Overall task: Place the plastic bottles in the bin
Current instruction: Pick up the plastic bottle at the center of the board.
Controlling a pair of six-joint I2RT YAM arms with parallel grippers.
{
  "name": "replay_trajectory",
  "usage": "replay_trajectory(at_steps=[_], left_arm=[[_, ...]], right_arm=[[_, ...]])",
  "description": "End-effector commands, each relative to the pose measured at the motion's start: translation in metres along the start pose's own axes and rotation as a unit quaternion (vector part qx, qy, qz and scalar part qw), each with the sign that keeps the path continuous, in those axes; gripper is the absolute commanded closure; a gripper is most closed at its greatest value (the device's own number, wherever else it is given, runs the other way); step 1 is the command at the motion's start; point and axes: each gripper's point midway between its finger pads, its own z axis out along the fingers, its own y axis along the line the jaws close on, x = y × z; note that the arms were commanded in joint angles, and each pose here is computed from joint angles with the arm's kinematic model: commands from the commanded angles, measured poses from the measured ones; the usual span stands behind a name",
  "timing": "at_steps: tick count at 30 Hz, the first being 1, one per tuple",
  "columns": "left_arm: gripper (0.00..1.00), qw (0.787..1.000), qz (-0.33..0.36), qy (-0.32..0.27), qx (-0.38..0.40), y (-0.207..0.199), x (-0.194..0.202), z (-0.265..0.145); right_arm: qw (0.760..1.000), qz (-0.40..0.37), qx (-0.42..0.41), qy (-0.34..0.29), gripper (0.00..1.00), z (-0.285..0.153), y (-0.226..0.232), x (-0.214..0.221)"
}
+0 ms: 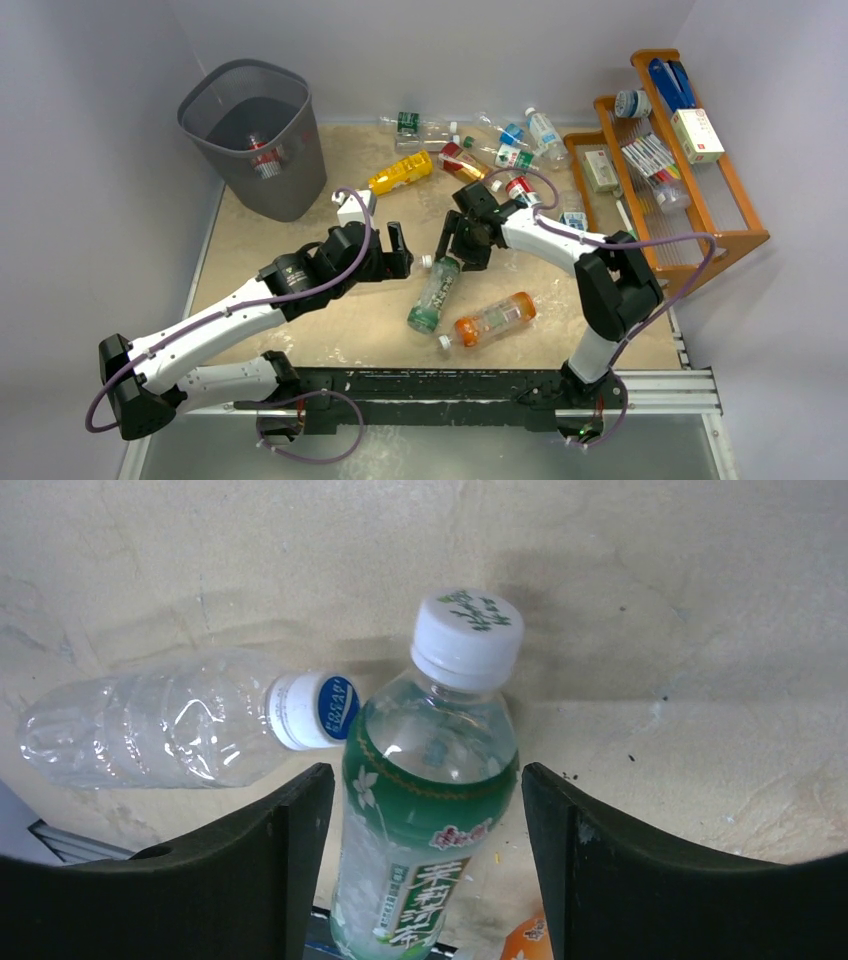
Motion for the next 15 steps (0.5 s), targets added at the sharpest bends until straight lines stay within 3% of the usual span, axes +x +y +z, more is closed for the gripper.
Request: replay_trajectory(at_steps=[1, 8, 15], left_arm=[[0.11, 0.999, -0.024, -0.031, 0.028, -0.019, -0.021, -0.008], [0.11, 0.998, -0.029, -0.035, 0.031, -0.020, -0.024, -0.013], [0.11, 0.999, -0.029, -0.033, 0.032, -0.019, -0.023, -0.015]], right_arm=[[0.999, -0.042, 0.003, 0.007, 0.29, -0.001, 0.013, -0.001], [0.998, -0.054, 0.022, 0.022, 0.29, 0.007, 0.013, 0.001], [0.997, -0.064, 0.023, 0.024, 0.60, 0.006, 0.012, 0.002]])
